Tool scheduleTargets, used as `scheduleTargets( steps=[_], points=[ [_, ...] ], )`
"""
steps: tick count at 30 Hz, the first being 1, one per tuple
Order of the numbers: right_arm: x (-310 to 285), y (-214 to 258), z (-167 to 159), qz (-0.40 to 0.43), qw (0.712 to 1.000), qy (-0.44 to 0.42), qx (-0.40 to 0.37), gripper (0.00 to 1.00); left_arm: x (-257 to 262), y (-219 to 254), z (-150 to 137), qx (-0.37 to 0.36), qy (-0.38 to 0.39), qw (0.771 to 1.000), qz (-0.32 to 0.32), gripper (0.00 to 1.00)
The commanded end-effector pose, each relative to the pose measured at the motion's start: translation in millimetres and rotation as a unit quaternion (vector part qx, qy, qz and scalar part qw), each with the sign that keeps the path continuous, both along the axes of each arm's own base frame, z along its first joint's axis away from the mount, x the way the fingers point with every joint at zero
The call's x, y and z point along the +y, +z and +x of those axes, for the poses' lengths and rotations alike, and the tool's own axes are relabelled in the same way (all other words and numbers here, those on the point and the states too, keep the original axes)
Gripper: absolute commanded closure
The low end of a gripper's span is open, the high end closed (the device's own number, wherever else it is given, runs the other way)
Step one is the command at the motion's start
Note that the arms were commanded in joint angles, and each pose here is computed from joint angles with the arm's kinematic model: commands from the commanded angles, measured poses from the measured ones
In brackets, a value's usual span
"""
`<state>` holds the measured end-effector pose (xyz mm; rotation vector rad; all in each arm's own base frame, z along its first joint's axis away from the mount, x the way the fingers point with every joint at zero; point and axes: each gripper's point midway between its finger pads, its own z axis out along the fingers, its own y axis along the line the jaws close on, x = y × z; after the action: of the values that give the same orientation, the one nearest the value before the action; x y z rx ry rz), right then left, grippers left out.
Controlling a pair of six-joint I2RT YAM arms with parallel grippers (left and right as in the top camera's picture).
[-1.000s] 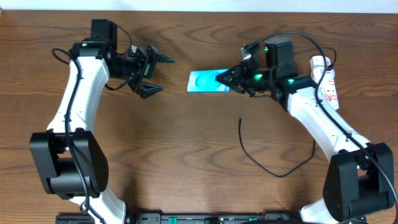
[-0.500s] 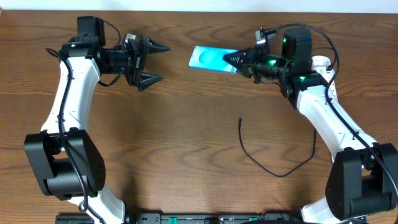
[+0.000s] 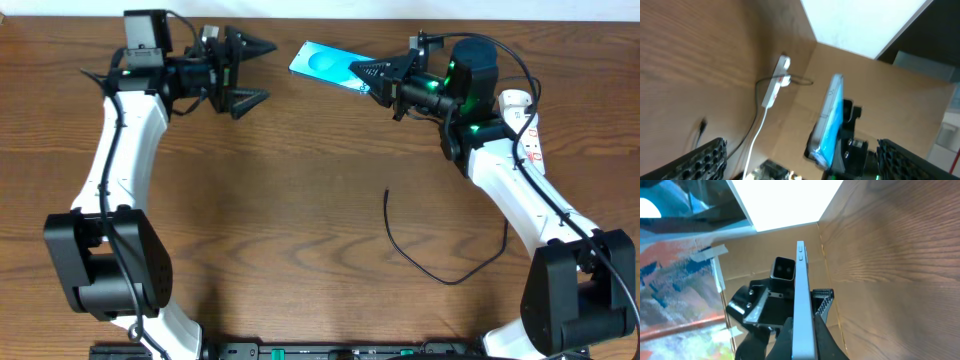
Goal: Plug charger to phone and switch on socket
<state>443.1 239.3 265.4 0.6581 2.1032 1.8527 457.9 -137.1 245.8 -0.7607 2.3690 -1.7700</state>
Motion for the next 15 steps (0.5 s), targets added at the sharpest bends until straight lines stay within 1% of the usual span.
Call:
scheduleTargets(
  steps=[1,5,9,15],
  points=[
    [3.8,9.2,4.4,0.01,1.0,-0.021,0.004,0.99,-10.2,13.0,8.8,0.006,0.035,0.999,0.003,0.05],
    [7.3,12.3,7.5,0.014,0.999,-0.036,0.001,0.99,-21.4,18.4,21.4,-0.009,0.061,0.998,0.01,0.05],
    [10.1,23.3,10.5,0.028,0.998,-0.046,-0.014,0.99,-25.8,19.6,27.2,-0.004,0.081,0.997,0.01,0.05],
    [15.2,36.6,13.9,0.058,0.996,-0.067,-0.014,0.99,-24.7,31.6,37.3,-0.029,0.097,0.995,0.001,0.05]
  ],
)
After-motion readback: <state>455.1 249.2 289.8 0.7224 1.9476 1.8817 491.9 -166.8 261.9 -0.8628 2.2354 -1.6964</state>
